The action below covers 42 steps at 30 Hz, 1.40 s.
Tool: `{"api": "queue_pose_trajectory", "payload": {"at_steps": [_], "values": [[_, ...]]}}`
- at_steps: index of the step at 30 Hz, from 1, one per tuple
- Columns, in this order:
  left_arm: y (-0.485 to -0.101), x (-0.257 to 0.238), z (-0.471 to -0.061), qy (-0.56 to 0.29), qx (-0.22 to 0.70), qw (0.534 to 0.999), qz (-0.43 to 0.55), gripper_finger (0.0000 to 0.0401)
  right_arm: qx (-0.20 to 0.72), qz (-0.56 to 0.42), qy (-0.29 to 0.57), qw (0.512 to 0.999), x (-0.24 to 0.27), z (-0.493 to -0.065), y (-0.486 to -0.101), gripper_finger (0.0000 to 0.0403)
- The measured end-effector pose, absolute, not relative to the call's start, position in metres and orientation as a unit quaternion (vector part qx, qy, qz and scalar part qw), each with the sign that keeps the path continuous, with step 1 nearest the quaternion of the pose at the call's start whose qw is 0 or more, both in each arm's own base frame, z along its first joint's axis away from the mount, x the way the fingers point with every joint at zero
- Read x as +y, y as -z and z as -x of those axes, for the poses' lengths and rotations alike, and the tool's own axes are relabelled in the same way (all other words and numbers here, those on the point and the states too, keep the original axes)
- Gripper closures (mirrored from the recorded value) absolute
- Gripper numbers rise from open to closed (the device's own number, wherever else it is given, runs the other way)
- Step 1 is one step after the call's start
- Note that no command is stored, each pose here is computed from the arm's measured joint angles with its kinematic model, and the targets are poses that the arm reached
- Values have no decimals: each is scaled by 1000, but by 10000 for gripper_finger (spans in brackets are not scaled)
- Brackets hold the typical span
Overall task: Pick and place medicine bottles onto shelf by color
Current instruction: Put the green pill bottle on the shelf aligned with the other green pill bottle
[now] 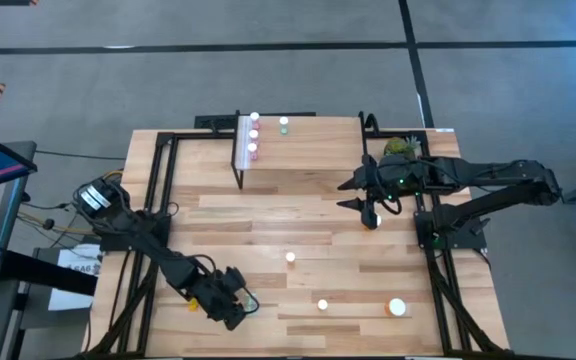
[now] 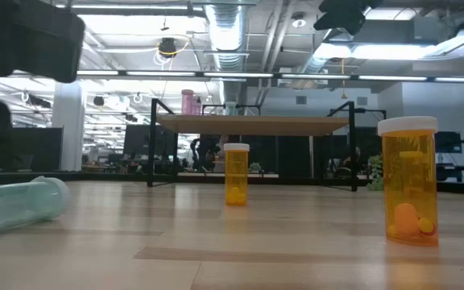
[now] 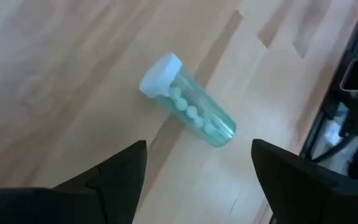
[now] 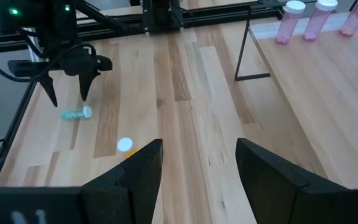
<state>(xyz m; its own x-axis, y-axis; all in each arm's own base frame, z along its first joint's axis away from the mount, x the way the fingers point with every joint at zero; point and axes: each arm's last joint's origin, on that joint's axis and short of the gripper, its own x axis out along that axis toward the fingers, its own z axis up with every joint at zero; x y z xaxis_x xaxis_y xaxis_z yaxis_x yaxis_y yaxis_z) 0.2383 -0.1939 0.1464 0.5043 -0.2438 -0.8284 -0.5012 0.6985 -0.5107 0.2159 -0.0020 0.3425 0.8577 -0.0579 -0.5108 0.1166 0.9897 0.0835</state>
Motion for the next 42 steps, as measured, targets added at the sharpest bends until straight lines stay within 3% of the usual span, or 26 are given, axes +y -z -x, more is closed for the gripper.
{"api": "queue_pose_trajectory", "payload": {"at_steps": [8, 29, 37, 42], "values": [[-162, -182, -256, -125, 531, 764, 344, 144, 264, -54, 44, 962, -2, -216, -342, 175], [-151, -183, -274, -153, 544, 724, 396, 145, 267, -43, 43, 962, -2, -216, -342, 175], [-143, -187, -279, -167, 579, 704, 375, 145, 265, -43, 43, 962, -2, -216, -342, 175], [-146, -190, -280, -162, 624, 699, 310, 145, 265, -43, 43, 962, -2, -216, -342, 175]]}}
